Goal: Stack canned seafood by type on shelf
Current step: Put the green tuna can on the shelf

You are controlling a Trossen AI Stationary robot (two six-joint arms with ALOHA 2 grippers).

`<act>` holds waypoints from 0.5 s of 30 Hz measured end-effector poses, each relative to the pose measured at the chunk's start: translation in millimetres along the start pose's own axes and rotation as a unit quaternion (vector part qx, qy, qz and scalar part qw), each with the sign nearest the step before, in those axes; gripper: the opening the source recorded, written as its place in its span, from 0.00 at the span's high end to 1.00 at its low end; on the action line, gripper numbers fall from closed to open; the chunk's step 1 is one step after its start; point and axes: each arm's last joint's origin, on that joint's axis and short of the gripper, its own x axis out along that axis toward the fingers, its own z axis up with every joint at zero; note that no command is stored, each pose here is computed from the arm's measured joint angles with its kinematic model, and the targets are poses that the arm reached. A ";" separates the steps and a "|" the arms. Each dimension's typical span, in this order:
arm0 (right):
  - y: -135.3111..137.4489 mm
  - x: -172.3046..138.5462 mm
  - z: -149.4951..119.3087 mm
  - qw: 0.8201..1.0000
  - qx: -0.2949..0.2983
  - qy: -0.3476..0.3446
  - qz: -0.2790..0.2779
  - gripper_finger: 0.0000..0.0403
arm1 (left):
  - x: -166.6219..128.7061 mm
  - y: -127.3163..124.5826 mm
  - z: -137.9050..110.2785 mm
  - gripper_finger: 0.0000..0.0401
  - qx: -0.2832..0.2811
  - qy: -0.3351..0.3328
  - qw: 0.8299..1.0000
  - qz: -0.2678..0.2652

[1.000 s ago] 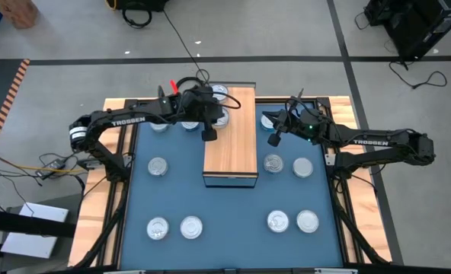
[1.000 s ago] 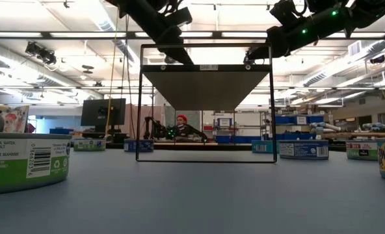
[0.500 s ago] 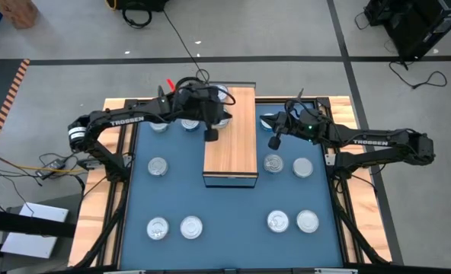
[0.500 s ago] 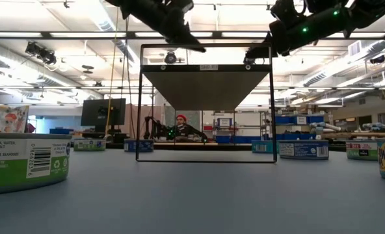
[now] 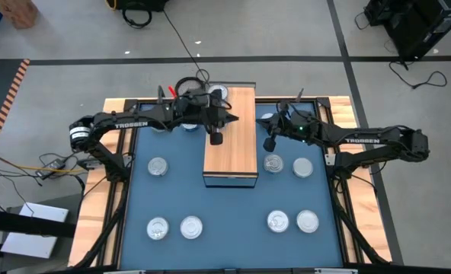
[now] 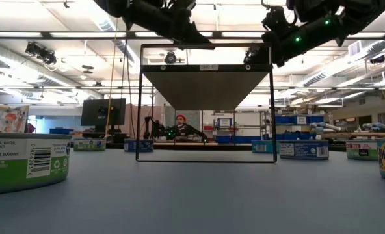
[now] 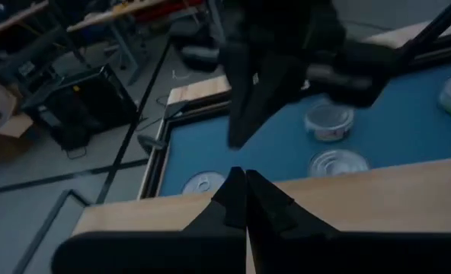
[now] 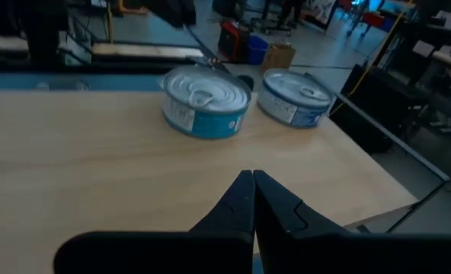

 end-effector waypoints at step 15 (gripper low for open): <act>12.0 -0.1 -16.8 0.991 -0.025 0.009 0.133 0.98 | 3.8 -31.2 17.5 1.00 0.013 -0.070 0.997 0.007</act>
